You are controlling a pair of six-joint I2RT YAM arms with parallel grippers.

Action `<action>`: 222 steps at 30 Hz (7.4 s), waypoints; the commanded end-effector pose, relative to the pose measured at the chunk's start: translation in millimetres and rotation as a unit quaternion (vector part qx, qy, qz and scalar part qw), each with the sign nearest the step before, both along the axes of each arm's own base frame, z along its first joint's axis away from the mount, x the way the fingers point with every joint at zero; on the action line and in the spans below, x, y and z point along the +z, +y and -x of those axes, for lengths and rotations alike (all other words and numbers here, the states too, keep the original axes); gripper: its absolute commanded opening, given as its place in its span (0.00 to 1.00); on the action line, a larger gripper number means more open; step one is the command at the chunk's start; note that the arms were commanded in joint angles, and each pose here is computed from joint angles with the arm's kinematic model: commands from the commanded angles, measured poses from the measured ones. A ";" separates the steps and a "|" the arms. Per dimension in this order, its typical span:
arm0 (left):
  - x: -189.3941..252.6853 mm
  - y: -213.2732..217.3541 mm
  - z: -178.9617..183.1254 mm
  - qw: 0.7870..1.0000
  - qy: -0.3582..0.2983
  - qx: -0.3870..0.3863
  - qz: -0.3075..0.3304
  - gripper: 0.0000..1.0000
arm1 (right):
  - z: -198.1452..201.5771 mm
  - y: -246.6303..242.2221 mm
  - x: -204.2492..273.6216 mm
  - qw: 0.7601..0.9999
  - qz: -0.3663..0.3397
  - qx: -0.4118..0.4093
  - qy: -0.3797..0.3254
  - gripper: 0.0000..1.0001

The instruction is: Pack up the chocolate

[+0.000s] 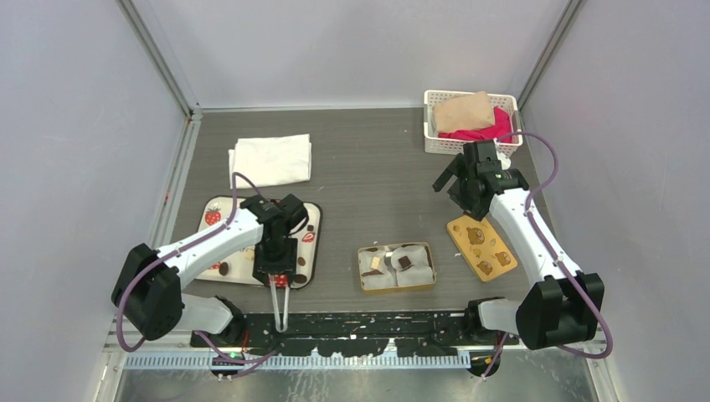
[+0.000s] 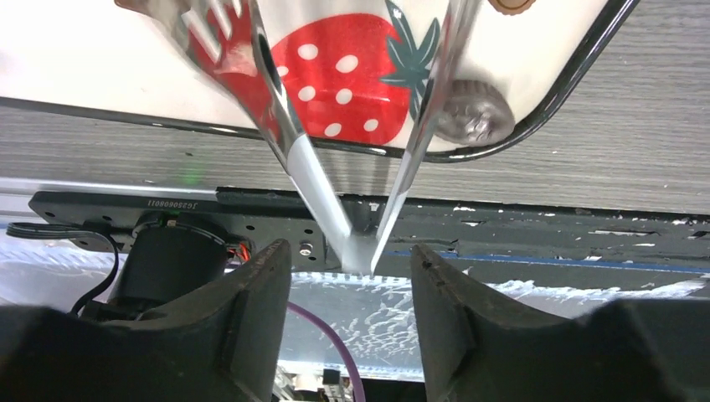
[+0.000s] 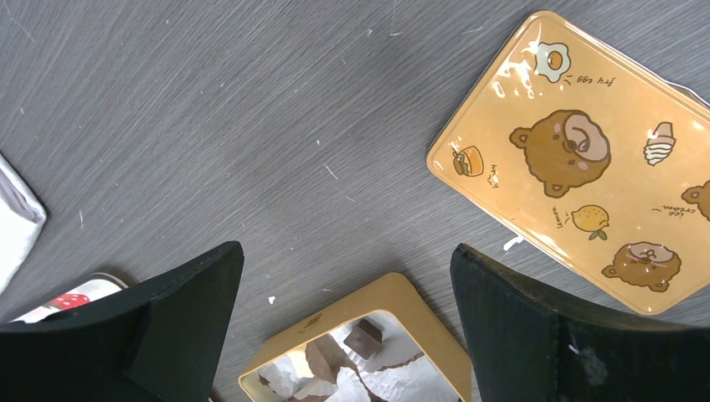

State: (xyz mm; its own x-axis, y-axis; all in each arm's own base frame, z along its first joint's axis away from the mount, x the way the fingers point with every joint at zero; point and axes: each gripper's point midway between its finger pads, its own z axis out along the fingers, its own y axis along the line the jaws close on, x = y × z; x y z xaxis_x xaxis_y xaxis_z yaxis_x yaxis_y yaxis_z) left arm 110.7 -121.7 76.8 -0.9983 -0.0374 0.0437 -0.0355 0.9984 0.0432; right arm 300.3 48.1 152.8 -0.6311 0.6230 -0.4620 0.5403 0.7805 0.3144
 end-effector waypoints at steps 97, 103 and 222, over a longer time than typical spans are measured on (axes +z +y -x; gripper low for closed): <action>80.3 -197.6 -266.5 0.941 -0.267 -0.174 0.112 0.73 | 22.5 -24.3 38.8 0.998 0.045 -0.026 -0.043 0.99; 56.8 -178.7 -251.8 0.929 -0.306 -0.172 0.117 0.78 | 19.3 -22.3 36.5 0.998 0.042 -0.023 -0.042 0.99; 19.6 -14.8 60.5 0.980 0.009 -0.147 0.135 0.39 | -0.4 -2.2 20.5 1.000 0.000 -0.003 -0.029 0.99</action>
